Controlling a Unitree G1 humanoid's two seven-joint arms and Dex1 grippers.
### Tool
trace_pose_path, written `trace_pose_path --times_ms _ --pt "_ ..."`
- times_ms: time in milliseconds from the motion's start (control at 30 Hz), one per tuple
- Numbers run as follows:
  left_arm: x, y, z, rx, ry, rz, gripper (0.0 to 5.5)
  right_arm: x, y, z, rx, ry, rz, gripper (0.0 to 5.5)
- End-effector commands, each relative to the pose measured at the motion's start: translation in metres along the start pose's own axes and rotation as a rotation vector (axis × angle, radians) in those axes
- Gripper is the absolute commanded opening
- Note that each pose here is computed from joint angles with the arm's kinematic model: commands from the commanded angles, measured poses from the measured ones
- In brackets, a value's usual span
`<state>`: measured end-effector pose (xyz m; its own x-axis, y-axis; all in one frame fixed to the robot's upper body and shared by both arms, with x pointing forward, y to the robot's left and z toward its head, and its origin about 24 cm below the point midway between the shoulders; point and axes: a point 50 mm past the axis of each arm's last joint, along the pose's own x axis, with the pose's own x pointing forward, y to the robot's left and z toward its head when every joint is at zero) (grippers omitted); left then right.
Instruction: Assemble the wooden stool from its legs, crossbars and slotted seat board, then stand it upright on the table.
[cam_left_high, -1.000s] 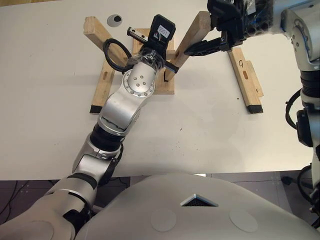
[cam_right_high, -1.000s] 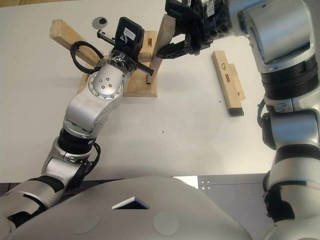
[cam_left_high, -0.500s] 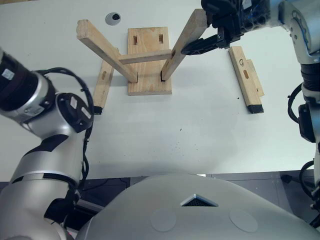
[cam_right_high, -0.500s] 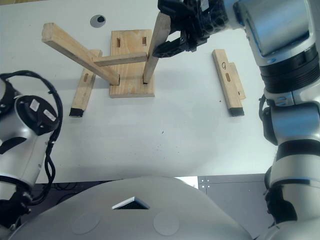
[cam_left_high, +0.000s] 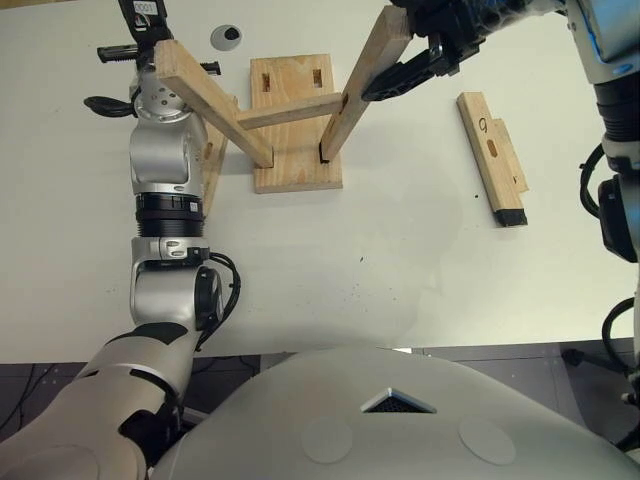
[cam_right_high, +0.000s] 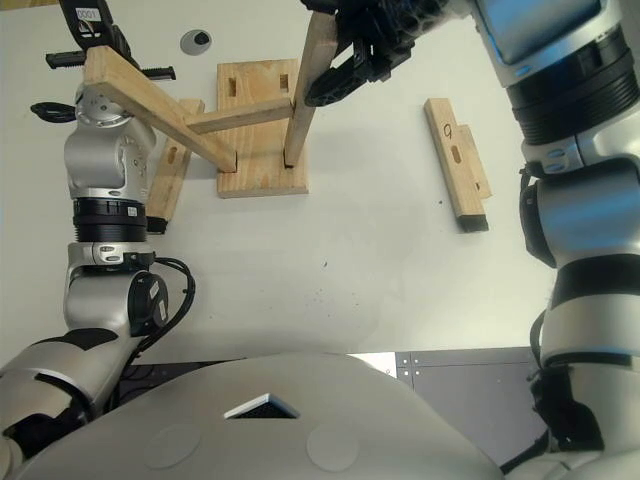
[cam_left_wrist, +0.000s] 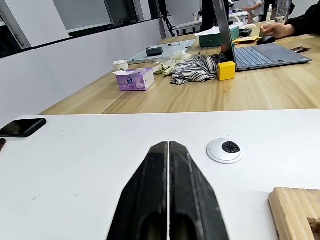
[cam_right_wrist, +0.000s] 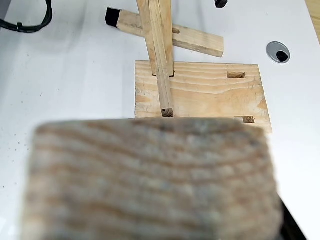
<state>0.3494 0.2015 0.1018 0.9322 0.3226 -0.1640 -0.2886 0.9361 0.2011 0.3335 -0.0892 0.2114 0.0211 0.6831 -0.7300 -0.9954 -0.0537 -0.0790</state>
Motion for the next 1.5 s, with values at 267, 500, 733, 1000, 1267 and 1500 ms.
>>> trace_pose_path --times_ms 267,500,733,1000,1267,1500 --pt "-0.014 -0.058 0.013 -0.012 -0.064 -0.165 0.00 0.080 0.013 -0.001 0.083 0.045 0.299 2.03" --pt "-0.017 -0.062 0.006 -0.009 -0.045 -0.183 0.00 0.097 0.016 0.019 0.037 0.006 0.349 2.03" --pt "-0.012 -0.025 0.020 -0.100 -0.137 -0.049 0.00 0.100 0.051 0.023 -0.038 -0.070 0.347 2.03" --pt "-0.011 0.046 0.056 -0.143 -0.321 0.199 0.00 0.098 0.041 0.018 0.046 -0.081 0.178 2.03" --pt "-0.071 0.062 0.174 -0.229 -0.770 0.139 0.00 0.102 0.037 0.020 0.079 -0.093 0.133 2.03" --pt "-0.057 0.045 0.146 -0.106 -0.584 0.032 0.00 0.086 0.021 0.037 0.062 -0.145 0.052 2.03"
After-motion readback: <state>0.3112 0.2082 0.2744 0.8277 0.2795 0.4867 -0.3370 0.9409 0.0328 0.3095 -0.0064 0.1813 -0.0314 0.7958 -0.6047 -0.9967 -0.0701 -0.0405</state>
